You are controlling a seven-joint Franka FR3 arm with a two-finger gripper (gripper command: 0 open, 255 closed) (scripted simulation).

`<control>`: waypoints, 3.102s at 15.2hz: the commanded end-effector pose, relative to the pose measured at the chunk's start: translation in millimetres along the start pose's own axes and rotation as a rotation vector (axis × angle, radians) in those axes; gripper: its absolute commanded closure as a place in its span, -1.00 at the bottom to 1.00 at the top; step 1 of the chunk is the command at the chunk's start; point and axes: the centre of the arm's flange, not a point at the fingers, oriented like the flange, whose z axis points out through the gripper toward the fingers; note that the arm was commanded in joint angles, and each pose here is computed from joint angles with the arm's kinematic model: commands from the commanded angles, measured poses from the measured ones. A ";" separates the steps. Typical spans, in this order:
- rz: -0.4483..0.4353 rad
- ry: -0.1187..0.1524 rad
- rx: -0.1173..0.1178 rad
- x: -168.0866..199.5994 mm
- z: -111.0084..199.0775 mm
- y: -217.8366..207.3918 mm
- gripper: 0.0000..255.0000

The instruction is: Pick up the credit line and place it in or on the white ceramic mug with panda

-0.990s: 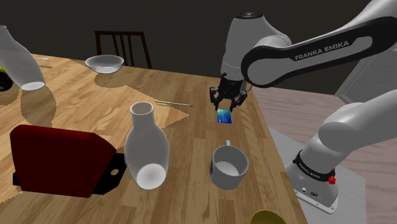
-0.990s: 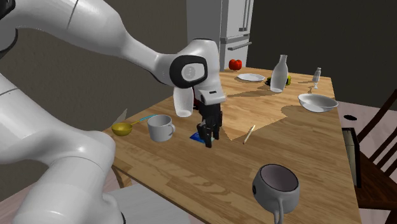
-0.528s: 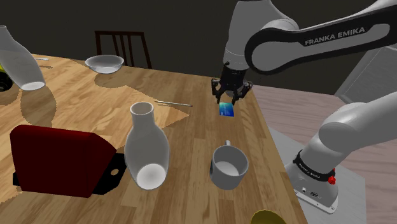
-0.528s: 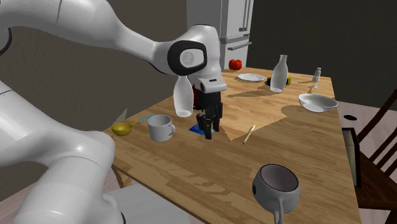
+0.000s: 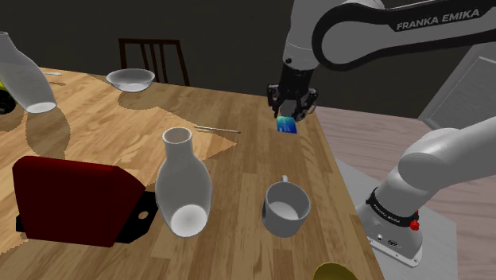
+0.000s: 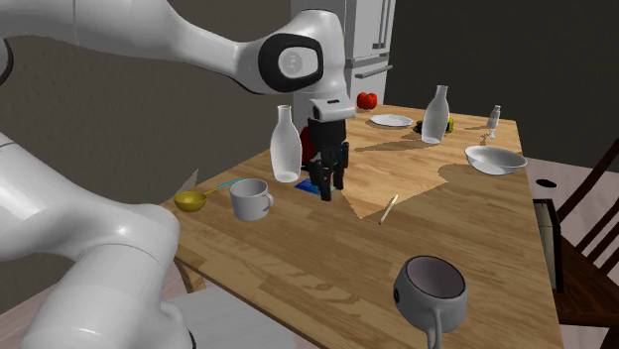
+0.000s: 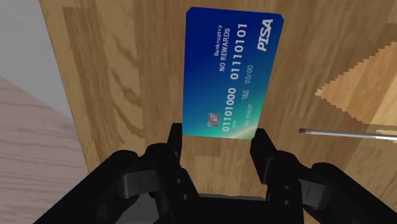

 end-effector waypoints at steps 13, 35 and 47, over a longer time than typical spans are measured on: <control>0.000 0.000 -0.001 102.2 -17.3 34.6 1.00; 0.000 0.000 -0.001 281.6 39.8 98.9 1.00; 0.000 0.000 -0.001 275.0 85.0 97.7 1.00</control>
